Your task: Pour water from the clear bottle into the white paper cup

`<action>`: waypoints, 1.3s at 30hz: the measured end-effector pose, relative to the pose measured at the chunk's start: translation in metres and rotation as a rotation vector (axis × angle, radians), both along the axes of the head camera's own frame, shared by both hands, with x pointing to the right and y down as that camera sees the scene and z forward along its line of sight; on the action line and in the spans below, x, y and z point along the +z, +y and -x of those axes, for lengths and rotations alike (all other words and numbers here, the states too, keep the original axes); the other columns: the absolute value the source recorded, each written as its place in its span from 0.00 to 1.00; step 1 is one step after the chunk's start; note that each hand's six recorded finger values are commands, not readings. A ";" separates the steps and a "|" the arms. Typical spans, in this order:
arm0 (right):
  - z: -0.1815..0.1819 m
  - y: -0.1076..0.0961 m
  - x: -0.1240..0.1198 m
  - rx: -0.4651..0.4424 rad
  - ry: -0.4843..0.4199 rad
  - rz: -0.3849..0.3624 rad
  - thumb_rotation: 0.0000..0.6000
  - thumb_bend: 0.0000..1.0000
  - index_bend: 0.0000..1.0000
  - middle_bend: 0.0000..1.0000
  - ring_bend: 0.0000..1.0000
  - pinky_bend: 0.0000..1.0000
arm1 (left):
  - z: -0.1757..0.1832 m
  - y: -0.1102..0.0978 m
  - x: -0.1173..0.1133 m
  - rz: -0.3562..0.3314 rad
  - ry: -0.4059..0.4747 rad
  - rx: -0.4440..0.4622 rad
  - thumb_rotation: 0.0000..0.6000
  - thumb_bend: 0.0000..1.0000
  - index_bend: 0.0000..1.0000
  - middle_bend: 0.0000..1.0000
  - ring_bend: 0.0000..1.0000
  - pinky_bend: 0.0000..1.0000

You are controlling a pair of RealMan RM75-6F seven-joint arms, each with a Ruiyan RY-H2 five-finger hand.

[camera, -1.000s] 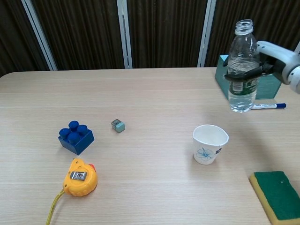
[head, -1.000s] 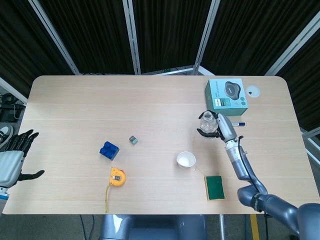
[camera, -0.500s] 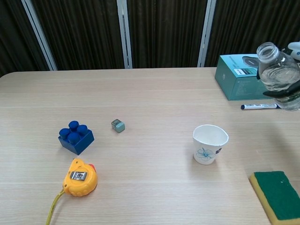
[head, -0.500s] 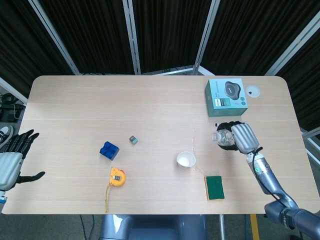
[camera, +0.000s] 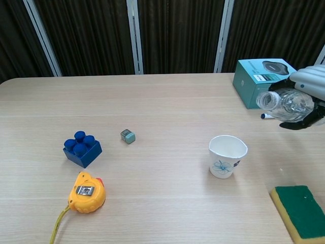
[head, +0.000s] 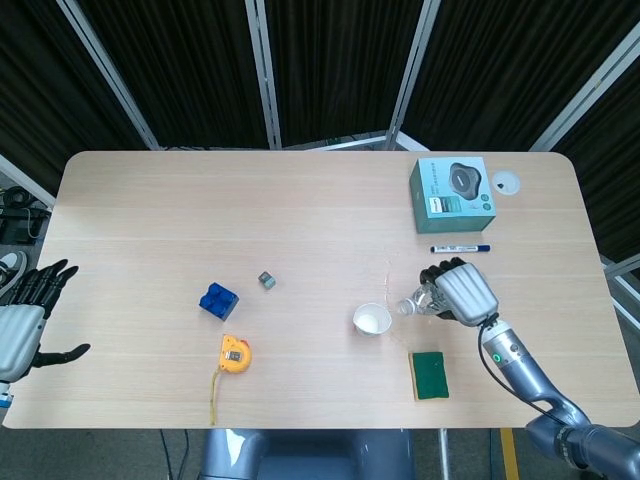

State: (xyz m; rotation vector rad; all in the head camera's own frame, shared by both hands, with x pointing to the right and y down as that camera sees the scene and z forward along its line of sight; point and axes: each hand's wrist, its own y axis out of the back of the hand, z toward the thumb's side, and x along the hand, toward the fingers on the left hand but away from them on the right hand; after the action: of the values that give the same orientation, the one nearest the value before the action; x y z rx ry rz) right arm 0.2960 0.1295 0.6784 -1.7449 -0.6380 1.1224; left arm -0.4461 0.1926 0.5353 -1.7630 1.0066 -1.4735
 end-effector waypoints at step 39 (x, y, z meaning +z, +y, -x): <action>0.026 -0.001 0.024 -0.070 0.281 -0.083 1.00 0.53 0.48 0.62 0.54 0.48 | 0.004 -0.001 0.005 0.013 -0.016 -0.011 1.00 0.00 0.00 0.00 0.00 0.00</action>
State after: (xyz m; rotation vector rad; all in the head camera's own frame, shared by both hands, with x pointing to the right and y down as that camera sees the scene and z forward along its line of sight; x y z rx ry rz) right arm 0.2696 0.1287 0.7019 -1.4927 -0.4406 1.2459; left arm -0.4501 0.1915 0.5399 -1.7547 1.0026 -1.5018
